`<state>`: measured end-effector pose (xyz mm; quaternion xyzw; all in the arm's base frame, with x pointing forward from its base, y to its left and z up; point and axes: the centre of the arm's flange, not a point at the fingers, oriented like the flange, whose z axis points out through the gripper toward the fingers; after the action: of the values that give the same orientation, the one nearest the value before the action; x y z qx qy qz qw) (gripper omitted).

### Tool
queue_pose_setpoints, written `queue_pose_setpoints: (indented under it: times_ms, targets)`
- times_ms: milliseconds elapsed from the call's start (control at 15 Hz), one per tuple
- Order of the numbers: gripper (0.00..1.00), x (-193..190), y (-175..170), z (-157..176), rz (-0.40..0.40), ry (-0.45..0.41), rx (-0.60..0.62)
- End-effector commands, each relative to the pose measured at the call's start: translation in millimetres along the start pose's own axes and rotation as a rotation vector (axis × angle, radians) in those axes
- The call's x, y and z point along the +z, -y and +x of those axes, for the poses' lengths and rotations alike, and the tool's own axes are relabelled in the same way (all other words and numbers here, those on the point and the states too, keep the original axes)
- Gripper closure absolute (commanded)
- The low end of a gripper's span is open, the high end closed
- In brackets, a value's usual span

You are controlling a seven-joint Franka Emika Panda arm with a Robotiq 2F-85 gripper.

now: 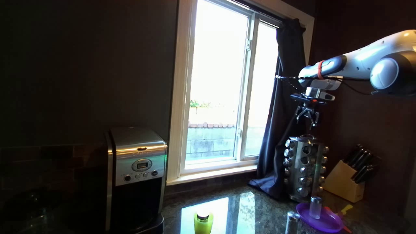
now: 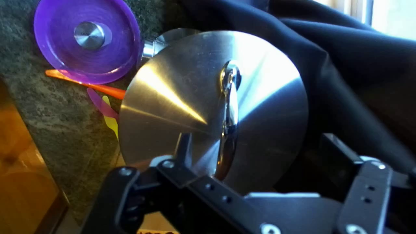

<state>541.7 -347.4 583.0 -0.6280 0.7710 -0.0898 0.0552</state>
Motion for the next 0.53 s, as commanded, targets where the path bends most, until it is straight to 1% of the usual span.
queue_pose_setpoints:
  times_ms: [0,267,467]
  targets:
    - [0.00,-19.1,-8.9,-2.5,-0.002,-0.001,-0.204]
    - [0.01,-27.0,-15.3,-0.2,-0.014,0.035,-0.428]
    - [0.00,-18.5,-19.9,5.9,-0.062,0.058,-0.588]
